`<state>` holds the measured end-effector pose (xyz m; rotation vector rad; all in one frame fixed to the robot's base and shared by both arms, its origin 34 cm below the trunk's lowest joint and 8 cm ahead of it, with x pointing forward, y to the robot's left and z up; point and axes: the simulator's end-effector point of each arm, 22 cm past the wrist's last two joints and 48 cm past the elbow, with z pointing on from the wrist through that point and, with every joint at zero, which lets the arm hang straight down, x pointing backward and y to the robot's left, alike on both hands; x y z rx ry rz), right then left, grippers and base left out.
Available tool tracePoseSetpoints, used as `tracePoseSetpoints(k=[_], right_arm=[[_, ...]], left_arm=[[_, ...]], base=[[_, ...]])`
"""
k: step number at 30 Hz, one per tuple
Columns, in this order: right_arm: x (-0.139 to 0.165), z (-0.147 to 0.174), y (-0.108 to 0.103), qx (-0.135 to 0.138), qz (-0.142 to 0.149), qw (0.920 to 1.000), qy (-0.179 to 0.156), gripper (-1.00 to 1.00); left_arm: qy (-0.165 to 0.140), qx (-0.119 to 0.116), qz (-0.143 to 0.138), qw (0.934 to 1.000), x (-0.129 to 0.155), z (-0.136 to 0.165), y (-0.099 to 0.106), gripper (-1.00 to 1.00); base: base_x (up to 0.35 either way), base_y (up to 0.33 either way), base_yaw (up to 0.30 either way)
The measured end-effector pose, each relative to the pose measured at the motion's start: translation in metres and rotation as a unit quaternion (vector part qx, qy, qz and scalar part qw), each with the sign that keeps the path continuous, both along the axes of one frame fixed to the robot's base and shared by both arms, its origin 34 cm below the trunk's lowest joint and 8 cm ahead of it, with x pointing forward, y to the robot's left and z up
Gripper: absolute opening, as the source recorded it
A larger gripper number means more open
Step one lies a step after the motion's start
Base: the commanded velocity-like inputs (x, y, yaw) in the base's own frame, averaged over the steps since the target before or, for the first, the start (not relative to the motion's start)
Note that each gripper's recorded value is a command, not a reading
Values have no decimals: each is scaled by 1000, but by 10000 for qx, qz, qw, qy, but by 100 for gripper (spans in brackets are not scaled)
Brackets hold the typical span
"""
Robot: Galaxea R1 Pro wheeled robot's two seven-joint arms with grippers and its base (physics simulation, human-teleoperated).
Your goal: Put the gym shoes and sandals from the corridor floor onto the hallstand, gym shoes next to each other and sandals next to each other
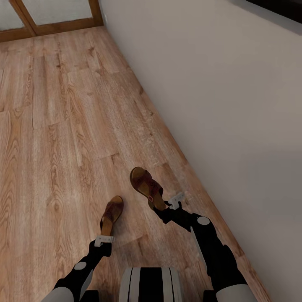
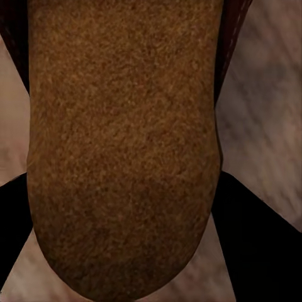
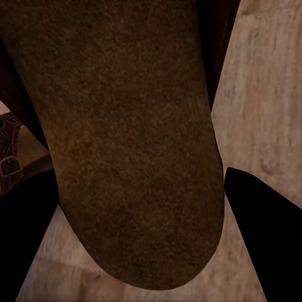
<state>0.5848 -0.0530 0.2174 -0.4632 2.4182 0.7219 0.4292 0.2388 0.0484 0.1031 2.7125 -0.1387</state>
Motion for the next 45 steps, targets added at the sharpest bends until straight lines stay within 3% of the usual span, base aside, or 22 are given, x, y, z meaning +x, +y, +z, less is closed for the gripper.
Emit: tracePoseSetpoints(k=[18, 36, 45], right_arm=[[0, 0, 0, 1, 2, 10000, -6, -100], [20, 43, -1, -23, 17, 9992, -394, -100], [30, 69, 1, -17, 27, 9980, -632, -100]], left_arm=[[-4, 11, 11, 10000, 0, 0, 0, -100], [-475, 66, 24, 9988, 42, 35, 7, -100], [-717, 265, 280, 9967, 61, 56, 47, -100]], base=[[0, 0, 0], [0, 0, 0], [0, 0, 0]])
